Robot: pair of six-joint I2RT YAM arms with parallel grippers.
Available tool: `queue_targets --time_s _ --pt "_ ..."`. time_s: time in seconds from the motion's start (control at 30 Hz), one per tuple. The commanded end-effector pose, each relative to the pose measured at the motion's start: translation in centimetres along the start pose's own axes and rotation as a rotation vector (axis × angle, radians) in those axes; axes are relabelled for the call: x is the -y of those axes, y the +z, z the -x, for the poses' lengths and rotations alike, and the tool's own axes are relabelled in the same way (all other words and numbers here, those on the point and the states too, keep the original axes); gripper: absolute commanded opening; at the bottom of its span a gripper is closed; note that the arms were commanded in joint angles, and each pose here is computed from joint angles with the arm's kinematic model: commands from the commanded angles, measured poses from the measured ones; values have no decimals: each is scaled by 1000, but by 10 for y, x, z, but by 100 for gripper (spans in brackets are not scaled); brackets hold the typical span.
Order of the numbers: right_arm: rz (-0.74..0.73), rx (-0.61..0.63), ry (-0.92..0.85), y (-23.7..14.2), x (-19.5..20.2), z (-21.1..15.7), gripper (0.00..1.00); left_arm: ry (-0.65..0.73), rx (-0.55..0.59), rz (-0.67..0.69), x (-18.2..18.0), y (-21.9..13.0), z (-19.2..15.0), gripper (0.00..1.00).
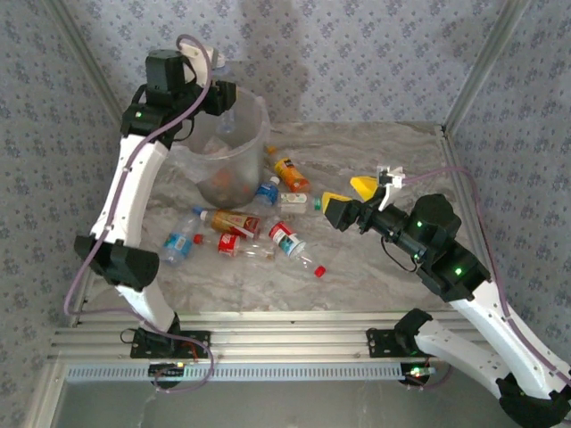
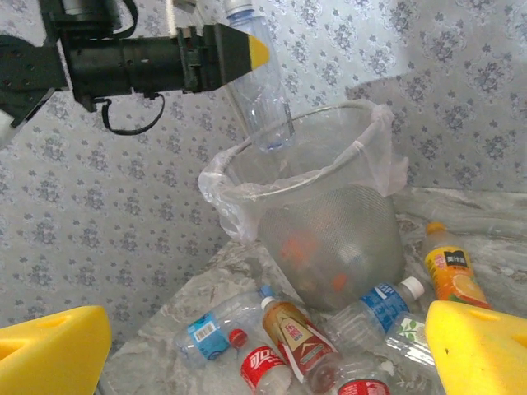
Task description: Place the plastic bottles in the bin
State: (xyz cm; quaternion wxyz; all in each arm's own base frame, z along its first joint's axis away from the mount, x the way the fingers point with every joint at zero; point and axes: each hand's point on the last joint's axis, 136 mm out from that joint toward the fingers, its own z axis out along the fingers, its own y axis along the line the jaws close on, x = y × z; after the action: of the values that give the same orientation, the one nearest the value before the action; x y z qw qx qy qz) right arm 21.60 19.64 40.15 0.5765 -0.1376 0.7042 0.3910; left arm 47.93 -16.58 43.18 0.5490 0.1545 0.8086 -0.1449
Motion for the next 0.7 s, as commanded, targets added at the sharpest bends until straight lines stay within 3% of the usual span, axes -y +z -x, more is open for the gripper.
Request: queue_targets --time_s 0.0,0.3,0.67 --pt "-15 41 -33 -12 -5 18 100 111 -131 92 -23 18 -24 55" --pt "-55 -23 -29 -11 4 3 100 169 -424 199 -55 69 -99 58" --pt "-86 -64 -28 0 12 -8 100 260 -597 309 -70 71 -146 63"
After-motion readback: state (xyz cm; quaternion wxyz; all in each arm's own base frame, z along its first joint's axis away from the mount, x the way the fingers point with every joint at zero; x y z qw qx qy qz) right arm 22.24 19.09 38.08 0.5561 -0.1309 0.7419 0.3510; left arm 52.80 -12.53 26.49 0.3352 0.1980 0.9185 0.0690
